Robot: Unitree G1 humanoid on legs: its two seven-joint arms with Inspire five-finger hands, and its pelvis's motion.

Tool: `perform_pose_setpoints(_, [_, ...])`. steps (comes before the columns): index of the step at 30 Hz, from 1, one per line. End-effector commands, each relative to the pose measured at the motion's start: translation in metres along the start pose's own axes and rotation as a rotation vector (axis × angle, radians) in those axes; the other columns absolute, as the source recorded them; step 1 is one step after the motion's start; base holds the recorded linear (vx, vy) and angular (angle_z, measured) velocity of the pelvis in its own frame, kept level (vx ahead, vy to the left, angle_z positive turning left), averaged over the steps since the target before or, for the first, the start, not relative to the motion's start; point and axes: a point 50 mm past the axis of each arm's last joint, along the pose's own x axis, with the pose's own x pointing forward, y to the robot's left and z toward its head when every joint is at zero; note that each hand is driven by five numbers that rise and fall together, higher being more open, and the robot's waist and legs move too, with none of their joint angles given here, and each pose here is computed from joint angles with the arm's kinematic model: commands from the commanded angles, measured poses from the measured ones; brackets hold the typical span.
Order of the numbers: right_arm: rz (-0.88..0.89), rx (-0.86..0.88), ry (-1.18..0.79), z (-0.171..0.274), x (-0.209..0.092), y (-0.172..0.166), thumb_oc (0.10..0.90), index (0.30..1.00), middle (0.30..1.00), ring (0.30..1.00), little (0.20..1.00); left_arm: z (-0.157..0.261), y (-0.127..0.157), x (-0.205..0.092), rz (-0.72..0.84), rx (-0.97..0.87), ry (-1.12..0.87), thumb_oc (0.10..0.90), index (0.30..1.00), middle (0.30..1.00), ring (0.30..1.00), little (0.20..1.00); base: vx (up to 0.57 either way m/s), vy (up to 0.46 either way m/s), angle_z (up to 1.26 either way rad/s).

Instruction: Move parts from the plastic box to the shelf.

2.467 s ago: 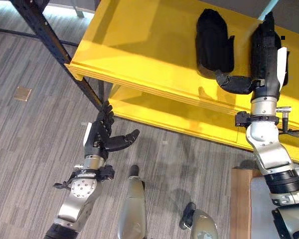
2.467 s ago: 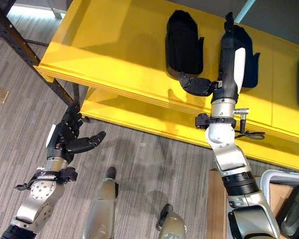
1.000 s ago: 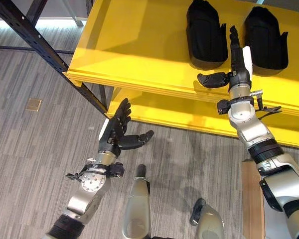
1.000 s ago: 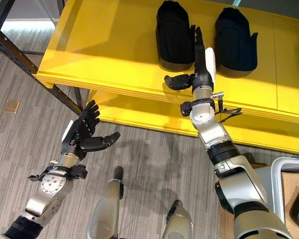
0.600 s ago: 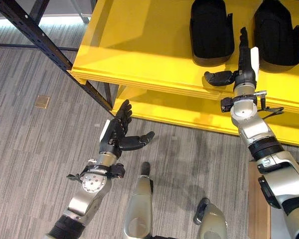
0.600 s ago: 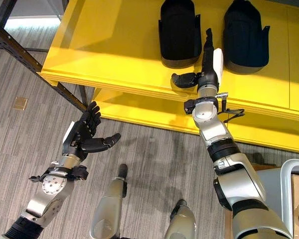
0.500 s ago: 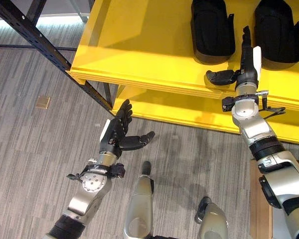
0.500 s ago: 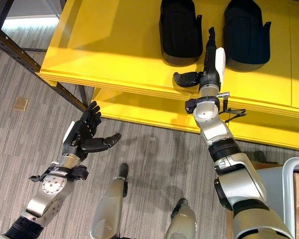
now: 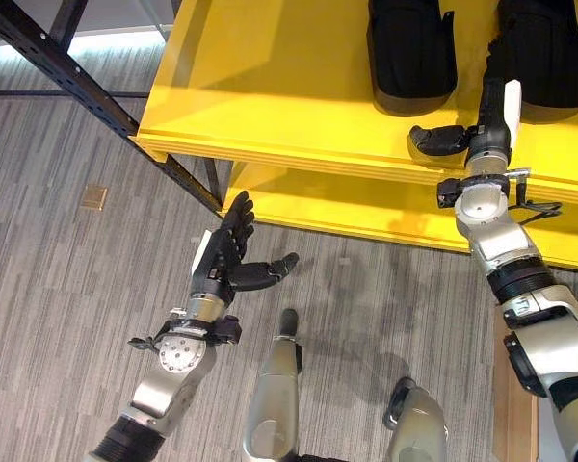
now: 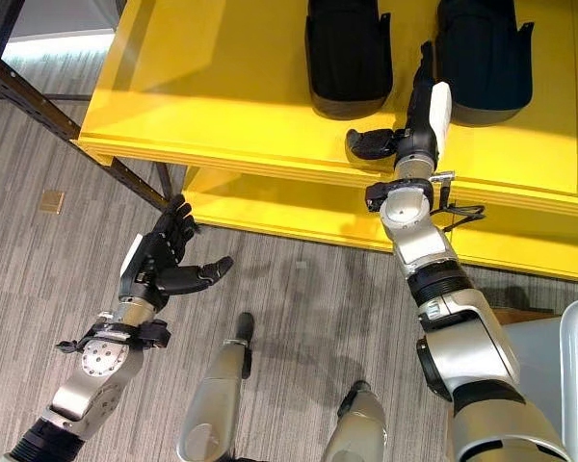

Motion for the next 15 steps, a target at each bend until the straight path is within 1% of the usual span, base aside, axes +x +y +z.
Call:
perform_pose_setpoints(1, [-0.16, 0.112, -0.235, 0.0746, 0.034, -0.0336, 0.9, 1.0, 1.0, 1.0, 1.0, 0.0485, -0.0071, 0.0066, -0.039, -0.057, -0.27, 0.9, 1.0, 1.0, 1.0, 1.0, 0.0, 0.0, 0.0])
perform_pose_setpoints(15, [-0.159, 0.115, -0.22, 0.0741, 0.0367, -0.0347, 0.9, 1.0, 1.0, 1.0, 1.0, 0.0497, -0.0048, 0.0047, -0.023, -0.063, -0.278, 0.9, 1.0, 1.0, 1.0, 1.0, 0.0, 0.001, 0.02])
